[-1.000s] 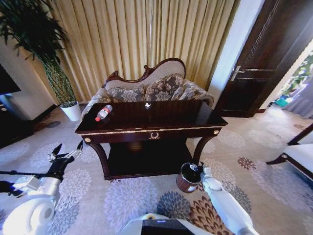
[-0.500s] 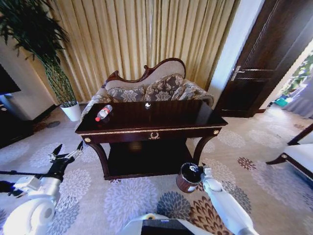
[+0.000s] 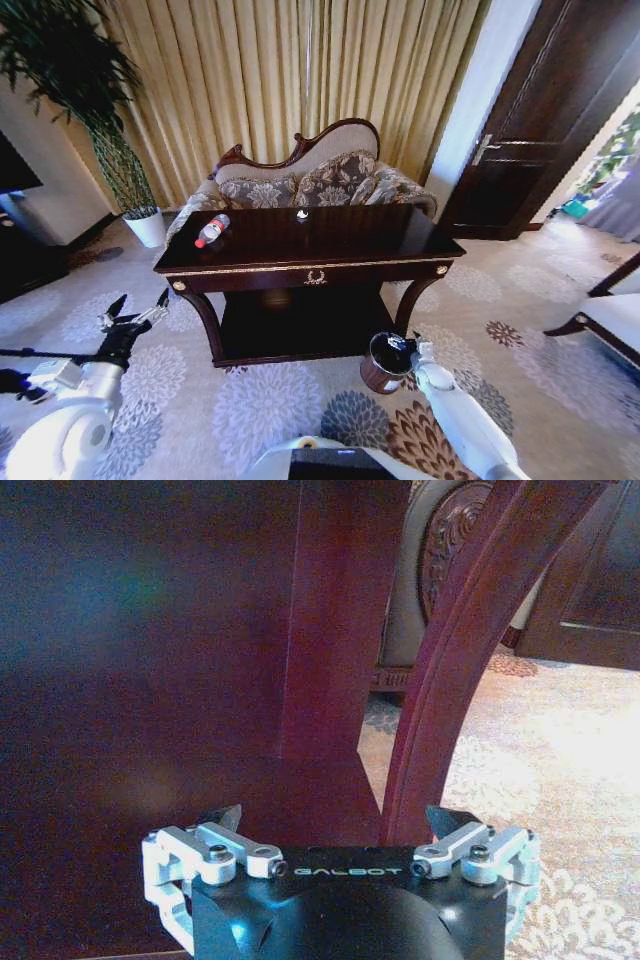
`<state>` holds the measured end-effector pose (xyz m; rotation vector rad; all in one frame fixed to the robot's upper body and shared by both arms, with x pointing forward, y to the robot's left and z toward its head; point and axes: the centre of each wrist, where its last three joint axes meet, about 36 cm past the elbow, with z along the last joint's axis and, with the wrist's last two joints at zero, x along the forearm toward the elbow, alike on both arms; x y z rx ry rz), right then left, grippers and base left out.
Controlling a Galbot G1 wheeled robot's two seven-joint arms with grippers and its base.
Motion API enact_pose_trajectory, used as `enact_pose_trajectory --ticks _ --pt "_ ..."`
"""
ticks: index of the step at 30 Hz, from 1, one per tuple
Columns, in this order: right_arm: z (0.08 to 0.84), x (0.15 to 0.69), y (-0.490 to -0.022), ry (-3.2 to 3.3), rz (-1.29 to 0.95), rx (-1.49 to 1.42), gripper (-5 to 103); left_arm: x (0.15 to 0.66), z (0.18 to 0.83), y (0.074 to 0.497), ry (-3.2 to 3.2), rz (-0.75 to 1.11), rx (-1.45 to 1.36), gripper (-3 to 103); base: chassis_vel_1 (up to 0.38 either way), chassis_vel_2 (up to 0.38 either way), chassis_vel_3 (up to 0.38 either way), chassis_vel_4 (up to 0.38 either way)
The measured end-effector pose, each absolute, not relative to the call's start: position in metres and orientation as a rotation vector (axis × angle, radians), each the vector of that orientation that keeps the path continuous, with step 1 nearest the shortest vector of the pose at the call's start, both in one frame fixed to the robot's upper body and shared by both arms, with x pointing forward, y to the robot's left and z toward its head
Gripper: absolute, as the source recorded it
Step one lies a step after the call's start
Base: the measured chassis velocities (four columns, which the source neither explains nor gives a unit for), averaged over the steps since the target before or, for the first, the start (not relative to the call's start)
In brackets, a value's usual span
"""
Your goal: Move to the front of the table and place the trash on the table into the trash bin.
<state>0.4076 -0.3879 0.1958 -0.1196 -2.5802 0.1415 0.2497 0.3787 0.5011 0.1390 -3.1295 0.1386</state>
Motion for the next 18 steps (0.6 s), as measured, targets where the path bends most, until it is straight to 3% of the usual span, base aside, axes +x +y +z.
enact_pose_trajectory --ticks 9,13,18 --pt "0.235 0.425 -0.377 -2.654 0.056 -0.209 100 0.249 0.499 0.379 -3.127 0.145 0.145 100 0.0 0.0 0.0 0.0" --pt "0.312 0.437 -0.357 -2.763 -0.075 -0.194 100 0.25 0.496 0.379 -3.123 0.156 0.153 100 0.0 0.0 0.0 0.0" --pt "0.396 0.432 -0.341 -2.93 -0.053 -0.187 100 0.251 0.498 0.379 -3.132 0.158 0.172 100 0.0 0.0 0.0 0.0"
